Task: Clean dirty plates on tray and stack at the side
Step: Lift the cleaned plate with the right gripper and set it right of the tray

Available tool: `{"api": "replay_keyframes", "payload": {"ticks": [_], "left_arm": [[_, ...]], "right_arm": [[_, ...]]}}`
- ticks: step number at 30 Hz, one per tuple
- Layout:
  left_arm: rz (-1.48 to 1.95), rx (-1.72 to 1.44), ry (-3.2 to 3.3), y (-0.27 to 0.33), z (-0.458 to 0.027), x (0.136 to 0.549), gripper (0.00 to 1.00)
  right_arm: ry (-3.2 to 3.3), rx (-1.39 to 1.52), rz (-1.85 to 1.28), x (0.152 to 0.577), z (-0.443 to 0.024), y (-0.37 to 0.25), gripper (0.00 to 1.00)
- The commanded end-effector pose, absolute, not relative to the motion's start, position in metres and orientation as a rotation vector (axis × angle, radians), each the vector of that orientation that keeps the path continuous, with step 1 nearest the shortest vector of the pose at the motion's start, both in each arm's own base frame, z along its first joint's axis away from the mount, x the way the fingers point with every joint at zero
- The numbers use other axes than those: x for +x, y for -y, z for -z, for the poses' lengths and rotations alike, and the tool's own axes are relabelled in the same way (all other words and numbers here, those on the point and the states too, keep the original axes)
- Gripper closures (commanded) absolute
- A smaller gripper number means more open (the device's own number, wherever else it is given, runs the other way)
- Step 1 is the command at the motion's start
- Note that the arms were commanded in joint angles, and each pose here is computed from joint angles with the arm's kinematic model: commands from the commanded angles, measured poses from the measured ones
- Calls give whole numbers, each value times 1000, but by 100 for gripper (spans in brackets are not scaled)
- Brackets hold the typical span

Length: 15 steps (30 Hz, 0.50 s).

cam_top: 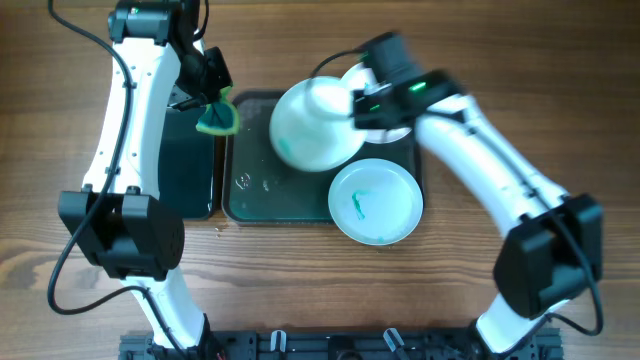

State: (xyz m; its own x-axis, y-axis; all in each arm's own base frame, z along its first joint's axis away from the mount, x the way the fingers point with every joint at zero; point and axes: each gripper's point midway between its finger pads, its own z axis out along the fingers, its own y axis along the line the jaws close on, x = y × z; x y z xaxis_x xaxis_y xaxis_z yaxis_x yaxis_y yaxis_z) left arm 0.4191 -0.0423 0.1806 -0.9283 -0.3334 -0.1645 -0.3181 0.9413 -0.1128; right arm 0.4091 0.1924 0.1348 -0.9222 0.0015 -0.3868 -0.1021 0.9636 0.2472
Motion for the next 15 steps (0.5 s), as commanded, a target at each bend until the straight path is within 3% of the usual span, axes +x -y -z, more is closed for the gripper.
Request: {"api": "replay_keyframes", "payload": {"ticks": [1, 7, 15], "left_arm": [[165, -424, -2890, 58, -194, 419, 96], [175, -380, -2881, 70, -195, 421, 96], [175, -380, -2882, 70, -194, 421, 96]], "right_arm": [[-2740, 115, -707, 409, -160, -148, 96], [-2787, 592, -370, 397, -135, 32, 96], [-2751, 982, -237, 340, -50, 125, 96]]}}
